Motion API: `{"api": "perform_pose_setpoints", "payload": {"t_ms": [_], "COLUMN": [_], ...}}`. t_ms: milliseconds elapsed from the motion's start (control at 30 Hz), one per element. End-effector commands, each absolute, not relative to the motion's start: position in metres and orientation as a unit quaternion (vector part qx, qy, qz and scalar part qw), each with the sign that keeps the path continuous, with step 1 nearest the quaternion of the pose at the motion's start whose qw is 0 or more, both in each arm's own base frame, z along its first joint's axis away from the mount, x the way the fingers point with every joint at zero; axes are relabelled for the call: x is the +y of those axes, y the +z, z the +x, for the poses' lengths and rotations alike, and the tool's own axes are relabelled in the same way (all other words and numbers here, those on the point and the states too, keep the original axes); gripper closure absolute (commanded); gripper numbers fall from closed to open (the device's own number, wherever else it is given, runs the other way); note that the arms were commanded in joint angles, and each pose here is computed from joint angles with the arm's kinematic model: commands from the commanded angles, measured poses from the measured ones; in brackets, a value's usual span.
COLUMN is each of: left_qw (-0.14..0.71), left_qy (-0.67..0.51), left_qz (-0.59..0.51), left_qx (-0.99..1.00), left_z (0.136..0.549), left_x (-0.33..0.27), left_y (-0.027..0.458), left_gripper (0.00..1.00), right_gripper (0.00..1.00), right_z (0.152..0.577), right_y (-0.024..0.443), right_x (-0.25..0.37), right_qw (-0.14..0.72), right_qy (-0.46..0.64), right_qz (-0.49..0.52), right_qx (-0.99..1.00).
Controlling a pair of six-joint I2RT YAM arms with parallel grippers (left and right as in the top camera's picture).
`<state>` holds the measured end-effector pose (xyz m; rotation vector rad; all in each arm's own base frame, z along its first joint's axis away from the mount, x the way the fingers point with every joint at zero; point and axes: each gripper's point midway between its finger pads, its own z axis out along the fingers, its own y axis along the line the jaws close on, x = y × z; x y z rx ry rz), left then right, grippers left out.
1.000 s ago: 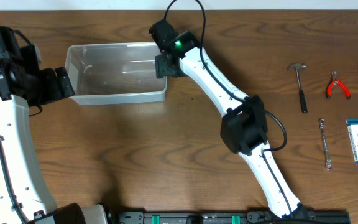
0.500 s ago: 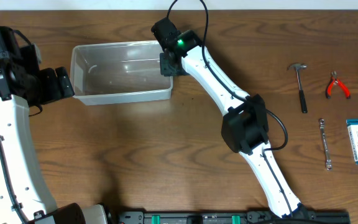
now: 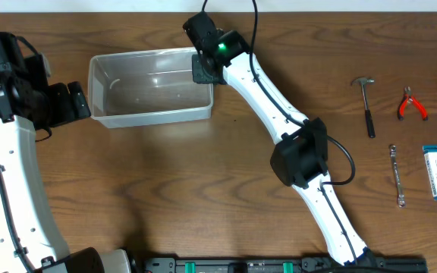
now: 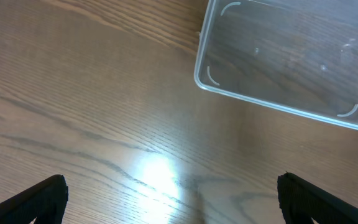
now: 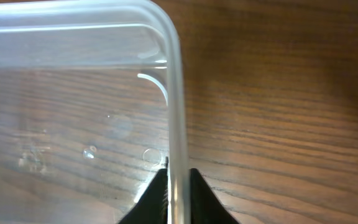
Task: Pack container
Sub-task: 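Drag the gripped container rightward toward the table center with the right gripper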
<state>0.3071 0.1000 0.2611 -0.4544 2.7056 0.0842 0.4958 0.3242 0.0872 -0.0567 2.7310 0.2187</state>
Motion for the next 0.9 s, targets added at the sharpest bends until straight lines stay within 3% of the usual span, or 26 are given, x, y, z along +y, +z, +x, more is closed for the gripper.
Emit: {"api": "perform_pose_setpoints", "payload": {"t_ms": [0, 567, 867], "left_qw": [0.202, 0.2, 0.193], "left_qy": [0.025, 0.025, 0.024], "left_qz": [-0.168, -0.168, -0.168], "left_qx": [0.964, 0.965, 0.966], "left_z": [0.306, 0.305, 0.302], "left_x": [0.1, 0.099, 0.098], "left_y": [0.265, 0.264, 0.263], "left_gripper": [0.02, 0.02, 0.02], "right_gripper": [0.95, 0.99, 0.99], "right_z": [0.502, 0.499, 0.487], "right_y": [0.106, 0.107, 0.136], "right_x": [0.325, 0.313, 0.296], "right_qw": [0.222, 0.219, 0.223], "right_qy": [0.085, 0.056, 0.034], "right_qz": [-0.017, -0.014, -0.012], "right_qx": [0.971, 0.974, 0.974]}}
